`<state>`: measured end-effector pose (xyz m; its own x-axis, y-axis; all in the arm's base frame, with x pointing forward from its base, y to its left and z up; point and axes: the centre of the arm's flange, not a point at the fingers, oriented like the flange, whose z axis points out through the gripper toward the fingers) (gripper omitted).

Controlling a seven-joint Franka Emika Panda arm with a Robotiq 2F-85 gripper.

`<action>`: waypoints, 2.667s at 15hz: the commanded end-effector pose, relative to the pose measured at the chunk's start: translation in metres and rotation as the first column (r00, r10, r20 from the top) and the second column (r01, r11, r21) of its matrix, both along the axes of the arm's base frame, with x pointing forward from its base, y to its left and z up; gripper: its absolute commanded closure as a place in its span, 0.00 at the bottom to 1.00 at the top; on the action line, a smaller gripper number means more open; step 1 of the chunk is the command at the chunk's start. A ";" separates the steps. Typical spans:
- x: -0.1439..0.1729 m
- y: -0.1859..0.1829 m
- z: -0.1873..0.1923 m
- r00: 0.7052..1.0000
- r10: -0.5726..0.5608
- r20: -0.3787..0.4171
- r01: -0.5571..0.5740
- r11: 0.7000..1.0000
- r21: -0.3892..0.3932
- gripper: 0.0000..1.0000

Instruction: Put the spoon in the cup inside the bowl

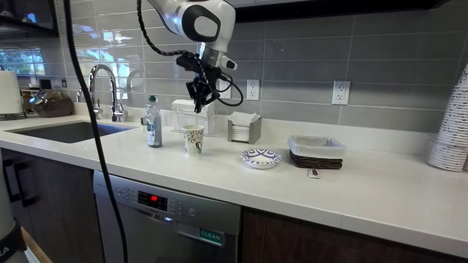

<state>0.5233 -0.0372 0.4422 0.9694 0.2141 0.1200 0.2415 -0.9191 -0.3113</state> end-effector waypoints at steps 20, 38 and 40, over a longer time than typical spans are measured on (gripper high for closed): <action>-0.078 -0.015 0.101 0.946 -0.283 -0.155 0.181 0.863 -0.471 0.99; -0.040 -0.039 -0.030 0.971 0.235 0.040 -0.100 0.552 -0.828 0.99; -0.039 -0.039 -0.039 0.962 0.264 0.063 -0.094 0.544 -0.834 0.99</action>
